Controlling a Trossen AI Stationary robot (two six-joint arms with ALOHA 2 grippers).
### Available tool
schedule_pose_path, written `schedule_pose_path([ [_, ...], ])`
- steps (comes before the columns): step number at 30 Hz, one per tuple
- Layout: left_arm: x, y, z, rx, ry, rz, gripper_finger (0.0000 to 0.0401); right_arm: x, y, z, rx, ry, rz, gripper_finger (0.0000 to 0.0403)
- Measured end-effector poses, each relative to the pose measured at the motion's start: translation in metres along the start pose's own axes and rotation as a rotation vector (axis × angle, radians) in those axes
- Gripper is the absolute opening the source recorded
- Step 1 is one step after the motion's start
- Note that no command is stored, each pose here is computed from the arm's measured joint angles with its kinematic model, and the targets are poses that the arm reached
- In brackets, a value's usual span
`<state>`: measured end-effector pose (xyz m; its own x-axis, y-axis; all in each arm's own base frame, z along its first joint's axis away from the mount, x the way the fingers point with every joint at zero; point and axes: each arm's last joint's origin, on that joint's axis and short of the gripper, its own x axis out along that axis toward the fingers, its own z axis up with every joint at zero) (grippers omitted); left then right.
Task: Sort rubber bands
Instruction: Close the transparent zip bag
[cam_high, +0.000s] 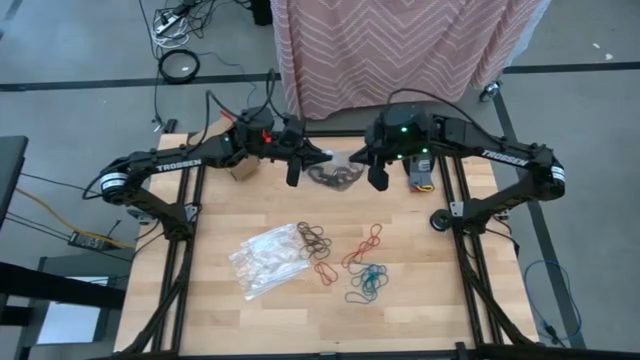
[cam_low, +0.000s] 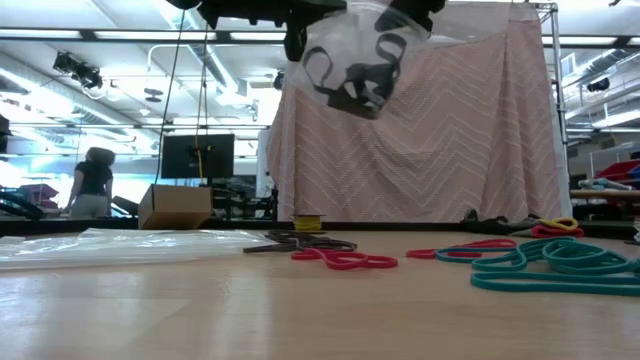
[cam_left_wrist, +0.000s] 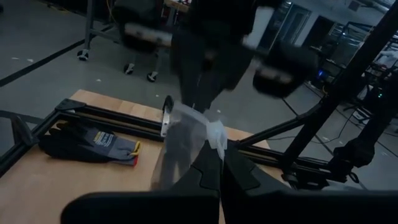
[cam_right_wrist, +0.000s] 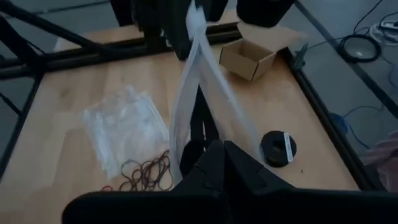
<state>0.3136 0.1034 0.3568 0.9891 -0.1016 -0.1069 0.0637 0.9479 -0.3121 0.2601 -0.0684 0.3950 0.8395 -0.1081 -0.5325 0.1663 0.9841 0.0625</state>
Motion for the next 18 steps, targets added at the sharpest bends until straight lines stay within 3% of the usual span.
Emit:
schedule_pose_path([
  [11,0.000,0.000,-0.001,0.002,0.009,0.003,0.0000,-0.052,0.006,0.012,0.027,-0.215,0.014,0.0005],
  [18,0.000,0.000,-0.001,0.003,0.008,0.003,0.0000,-0.050,0.009,0.017,0.001,-0.262,0.103,0.0057],
])
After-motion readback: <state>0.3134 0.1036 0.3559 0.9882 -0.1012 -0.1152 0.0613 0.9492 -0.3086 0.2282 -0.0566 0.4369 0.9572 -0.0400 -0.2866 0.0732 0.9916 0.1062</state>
